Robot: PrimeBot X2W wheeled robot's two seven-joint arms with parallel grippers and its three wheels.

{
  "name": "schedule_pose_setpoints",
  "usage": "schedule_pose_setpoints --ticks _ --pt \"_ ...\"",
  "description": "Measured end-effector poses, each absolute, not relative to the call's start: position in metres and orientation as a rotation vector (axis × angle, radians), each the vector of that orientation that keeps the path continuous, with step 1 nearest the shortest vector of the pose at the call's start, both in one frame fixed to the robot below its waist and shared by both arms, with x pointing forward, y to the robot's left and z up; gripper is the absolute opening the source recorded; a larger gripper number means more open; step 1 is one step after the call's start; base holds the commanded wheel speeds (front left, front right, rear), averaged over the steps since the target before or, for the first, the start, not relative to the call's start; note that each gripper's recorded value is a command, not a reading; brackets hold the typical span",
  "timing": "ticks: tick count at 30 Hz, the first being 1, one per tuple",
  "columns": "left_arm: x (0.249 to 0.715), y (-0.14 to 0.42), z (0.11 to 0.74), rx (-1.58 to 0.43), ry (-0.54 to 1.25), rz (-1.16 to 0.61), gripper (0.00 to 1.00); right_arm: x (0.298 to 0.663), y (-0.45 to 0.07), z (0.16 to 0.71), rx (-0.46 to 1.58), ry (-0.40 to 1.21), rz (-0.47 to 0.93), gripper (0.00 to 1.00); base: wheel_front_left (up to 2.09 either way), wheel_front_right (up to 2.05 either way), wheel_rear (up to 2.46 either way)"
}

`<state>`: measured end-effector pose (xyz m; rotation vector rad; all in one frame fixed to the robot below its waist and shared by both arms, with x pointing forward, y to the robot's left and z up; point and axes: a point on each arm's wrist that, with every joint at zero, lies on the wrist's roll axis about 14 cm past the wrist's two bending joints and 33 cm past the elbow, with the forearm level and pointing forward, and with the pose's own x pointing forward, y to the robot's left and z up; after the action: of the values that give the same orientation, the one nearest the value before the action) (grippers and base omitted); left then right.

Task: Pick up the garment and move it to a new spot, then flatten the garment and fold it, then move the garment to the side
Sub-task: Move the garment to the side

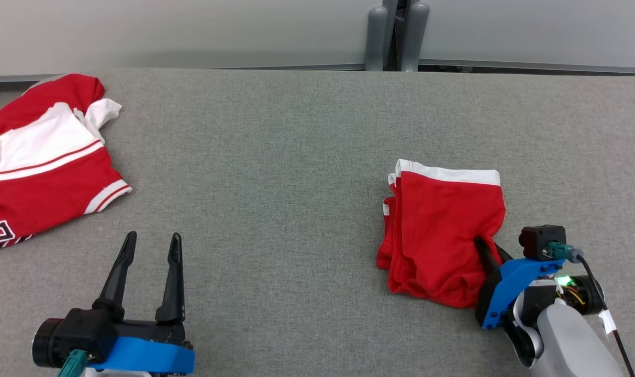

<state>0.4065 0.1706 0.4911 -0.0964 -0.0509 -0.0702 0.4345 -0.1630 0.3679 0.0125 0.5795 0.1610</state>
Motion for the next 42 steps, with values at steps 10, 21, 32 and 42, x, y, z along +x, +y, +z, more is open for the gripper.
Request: schedule_pose_setpoints --ticks 10,21,32,42 --pt "0.416 0.157 0.49 -0.109 -0.054 -0.106 1.0 0.436 -0.21 0.382 -0.008 0.493 0.065 0.0 0.0 0.0 0.0" --pt "0.45 0.108 0.479 -0.129 -0.047 -0.251 1.0 0.415 -0.294 0.395 -0.046 0.447 -0.138 0.0 0.0 0.0 0.0" --pt "0.469 0.094 0.476 -0.136 -0.06 -0.294 1.0 0.47 -0.301 0.442 -0.183 0.35 -0.093 0.0 0.0 0.0 0.0" --pt "0.502 0.09 0.454 -0.13 -0.061 -0.32 1.0 0.53 -0.384 0.466 -0.356 0.402 -0.212 0.0 0.0 0.0 0.0"
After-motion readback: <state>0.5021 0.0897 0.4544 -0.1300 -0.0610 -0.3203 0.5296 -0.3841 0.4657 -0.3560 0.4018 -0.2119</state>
